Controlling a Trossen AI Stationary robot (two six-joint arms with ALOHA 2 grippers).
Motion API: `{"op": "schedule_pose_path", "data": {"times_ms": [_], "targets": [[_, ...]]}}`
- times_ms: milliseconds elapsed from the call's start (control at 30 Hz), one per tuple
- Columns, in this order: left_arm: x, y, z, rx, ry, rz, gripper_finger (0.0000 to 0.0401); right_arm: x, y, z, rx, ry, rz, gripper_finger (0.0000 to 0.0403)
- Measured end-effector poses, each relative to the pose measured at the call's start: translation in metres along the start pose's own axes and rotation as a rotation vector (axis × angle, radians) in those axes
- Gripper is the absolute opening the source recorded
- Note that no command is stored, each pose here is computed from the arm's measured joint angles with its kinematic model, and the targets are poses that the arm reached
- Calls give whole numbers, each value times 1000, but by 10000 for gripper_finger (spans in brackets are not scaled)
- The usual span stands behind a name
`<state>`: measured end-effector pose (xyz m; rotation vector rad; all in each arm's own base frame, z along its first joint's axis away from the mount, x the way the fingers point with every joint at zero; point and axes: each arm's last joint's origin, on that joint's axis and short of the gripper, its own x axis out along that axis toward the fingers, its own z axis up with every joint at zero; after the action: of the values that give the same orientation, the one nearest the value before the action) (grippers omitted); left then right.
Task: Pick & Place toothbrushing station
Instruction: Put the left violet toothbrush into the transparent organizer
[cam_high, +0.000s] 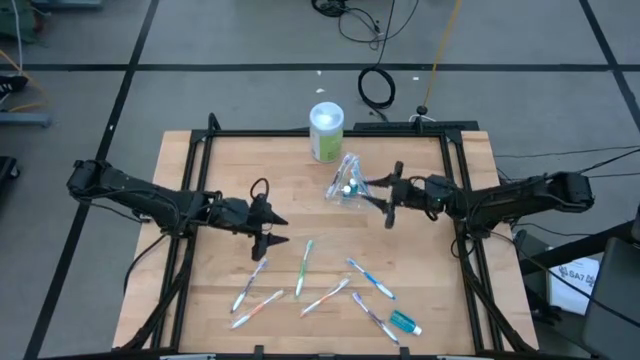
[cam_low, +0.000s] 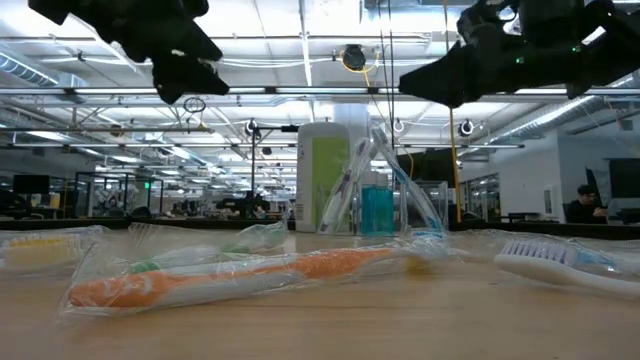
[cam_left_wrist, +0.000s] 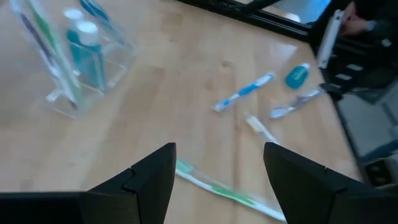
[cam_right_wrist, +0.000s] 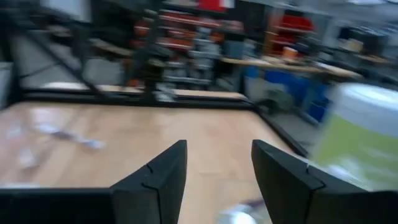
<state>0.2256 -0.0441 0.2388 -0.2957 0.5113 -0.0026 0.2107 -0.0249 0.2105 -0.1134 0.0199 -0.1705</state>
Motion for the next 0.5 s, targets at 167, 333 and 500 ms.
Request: {"op": "schedule_pose_path", "data": {"times_ms": [167,333,500], "targets": [[2,-13,-11,-128,61,-26,250,0,2,3,-38,-36,61,172],[18,-23,-39,-199,251,13,250,0,1,4,-32,-50,56,174],[34,-23,-72,-333,463,149,250,0,1,6,-28,-71,53,172]]}}
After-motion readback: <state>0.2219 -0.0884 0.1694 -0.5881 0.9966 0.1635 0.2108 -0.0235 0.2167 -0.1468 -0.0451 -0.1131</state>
